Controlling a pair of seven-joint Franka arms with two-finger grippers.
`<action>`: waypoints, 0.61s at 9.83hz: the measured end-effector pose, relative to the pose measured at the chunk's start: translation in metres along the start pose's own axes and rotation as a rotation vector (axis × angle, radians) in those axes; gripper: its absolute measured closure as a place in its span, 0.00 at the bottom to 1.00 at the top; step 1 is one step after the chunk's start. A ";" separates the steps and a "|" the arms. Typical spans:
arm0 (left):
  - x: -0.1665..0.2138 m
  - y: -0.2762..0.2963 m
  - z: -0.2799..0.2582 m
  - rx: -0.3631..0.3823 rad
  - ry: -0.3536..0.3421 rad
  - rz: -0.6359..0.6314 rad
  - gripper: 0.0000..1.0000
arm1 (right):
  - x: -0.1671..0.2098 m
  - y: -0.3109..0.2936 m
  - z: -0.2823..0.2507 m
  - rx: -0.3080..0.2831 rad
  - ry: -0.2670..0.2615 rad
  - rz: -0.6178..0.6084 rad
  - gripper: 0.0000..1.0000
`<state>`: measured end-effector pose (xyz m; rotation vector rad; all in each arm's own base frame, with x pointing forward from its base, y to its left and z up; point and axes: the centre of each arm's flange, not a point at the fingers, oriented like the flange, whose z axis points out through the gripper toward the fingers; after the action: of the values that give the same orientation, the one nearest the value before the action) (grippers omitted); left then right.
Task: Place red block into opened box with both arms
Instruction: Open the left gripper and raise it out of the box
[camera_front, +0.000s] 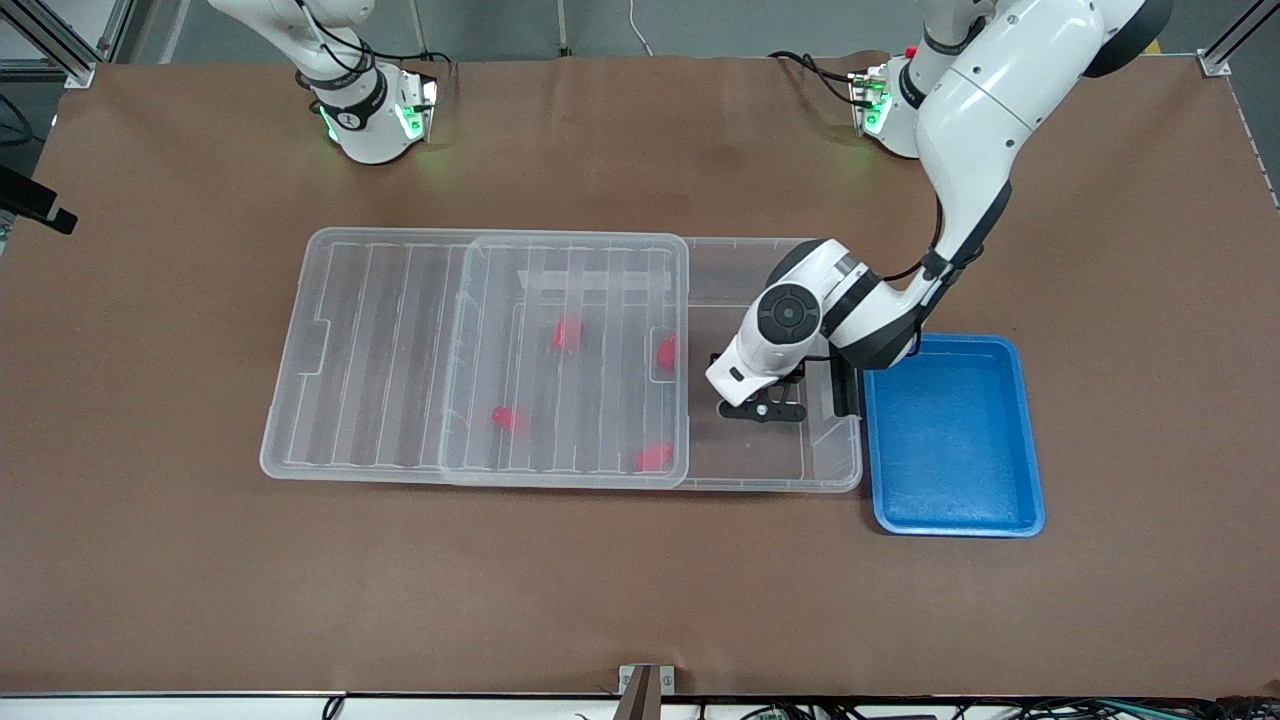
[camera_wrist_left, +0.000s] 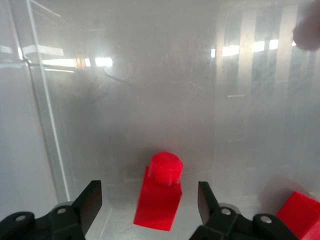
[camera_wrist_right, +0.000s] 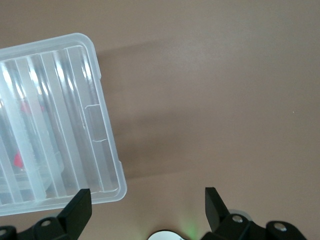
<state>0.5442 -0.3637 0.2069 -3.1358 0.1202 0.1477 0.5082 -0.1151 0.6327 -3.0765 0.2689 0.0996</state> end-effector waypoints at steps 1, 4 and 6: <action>0.005 -0.004 -0.011 -0.004 0.018 -0.008 0.13 | 0.008 0.008 0.020 0.000 0.004 -0.012 0.00; 0.007 -0.005 -0.071 0.008 0.082 -0.015 0.11 | 0.028 0.013 0.094 -0.002 -0.007 -0.021 0.09; 0.005 0.000 -0.121 0.000 0.108 -0.033 0.11 | 0.034 0.014 0.133 -0.002 -0.023 -0.104 0.28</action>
<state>0.5607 -0.3644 0.3274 -3.1437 0.0686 -0.0225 0.5310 -0.1271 0.4971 -3.0817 0.1069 0.1313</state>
